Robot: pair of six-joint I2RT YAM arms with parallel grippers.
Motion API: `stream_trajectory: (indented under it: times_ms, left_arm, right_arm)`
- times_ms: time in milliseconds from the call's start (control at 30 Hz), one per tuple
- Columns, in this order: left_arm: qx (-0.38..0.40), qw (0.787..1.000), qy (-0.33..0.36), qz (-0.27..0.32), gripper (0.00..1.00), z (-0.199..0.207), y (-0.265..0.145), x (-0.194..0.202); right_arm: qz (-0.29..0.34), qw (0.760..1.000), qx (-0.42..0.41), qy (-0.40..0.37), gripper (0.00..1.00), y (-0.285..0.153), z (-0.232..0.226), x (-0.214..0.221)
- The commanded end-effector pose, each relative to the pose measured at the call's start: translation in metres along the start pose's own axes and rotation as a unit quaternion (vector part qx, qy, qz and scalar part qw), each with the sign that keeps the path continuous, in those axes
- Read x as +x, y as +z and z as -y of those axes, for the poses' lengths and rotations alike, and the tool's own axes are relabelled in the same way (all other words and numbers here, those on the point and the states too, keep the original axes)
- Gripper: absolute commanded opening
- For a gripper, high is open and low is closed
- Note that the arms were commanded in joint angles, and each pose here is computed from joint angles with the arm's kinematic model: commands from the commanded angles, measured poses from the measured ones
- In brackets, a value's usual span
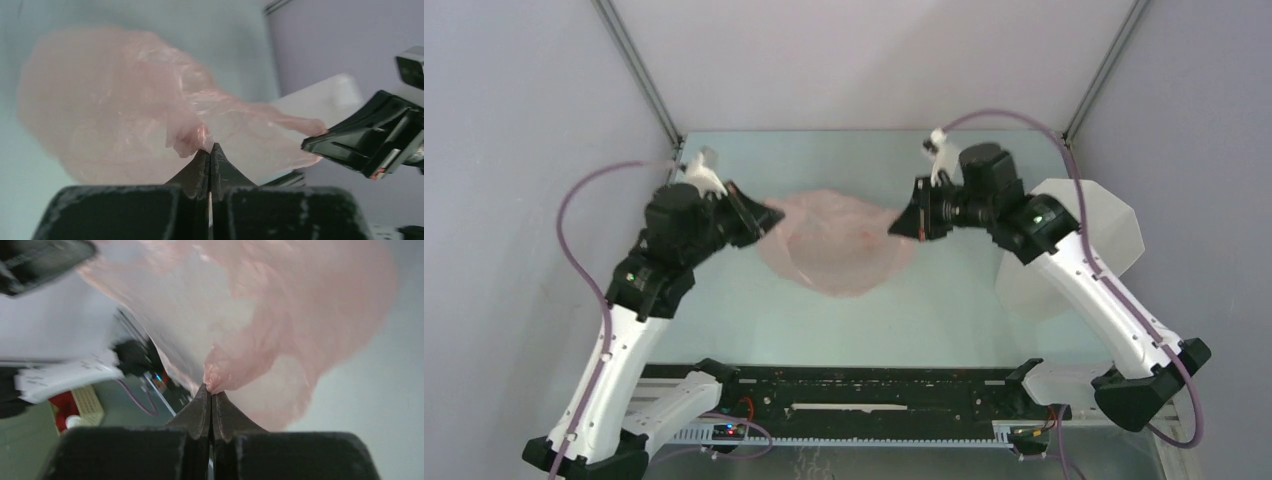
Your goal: Put the trash bags into the trash bin
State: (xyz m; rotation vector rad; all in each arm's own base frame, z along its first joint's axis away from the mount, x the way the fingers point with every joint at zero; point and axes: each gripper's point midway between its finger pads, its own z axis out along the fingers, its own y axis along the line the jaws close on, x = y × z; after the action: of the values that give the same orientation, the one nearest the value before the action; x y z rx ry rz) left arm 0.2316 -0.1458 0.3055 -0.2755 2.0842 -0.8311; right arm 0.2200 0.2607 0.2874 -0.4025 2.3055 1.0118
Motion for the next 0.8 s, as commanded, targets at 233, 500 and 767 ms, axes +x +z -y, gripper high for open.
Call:
stream_trajectory:
  times_ms: [233, 500, 767]
  left_arm:
    - [0.214, 0.973, 0.026, 0.087, 0.0, 0.142, -0.072, -0.087]
    - [0.187, 0.974, 0.04, 0.117, 0.0, 0.122, -0.078, -0.077]
    - [0.016, 0.978, 0.06, 0.199, 0.0, 0.041, -0.093, -0.084]
  right_arm:
    - [0.101, 0.984, -0.14, -0.047, 0.0, -0.052, -0.109, -0.076]
    - [0.072, 0.991, -0.108, -0.03, 0.09, -0.045, -0.092, -0.049]
    - [0.076, 0.996, -0.055, -0.005, 0.4, -0.049, -0.063, -0.027]
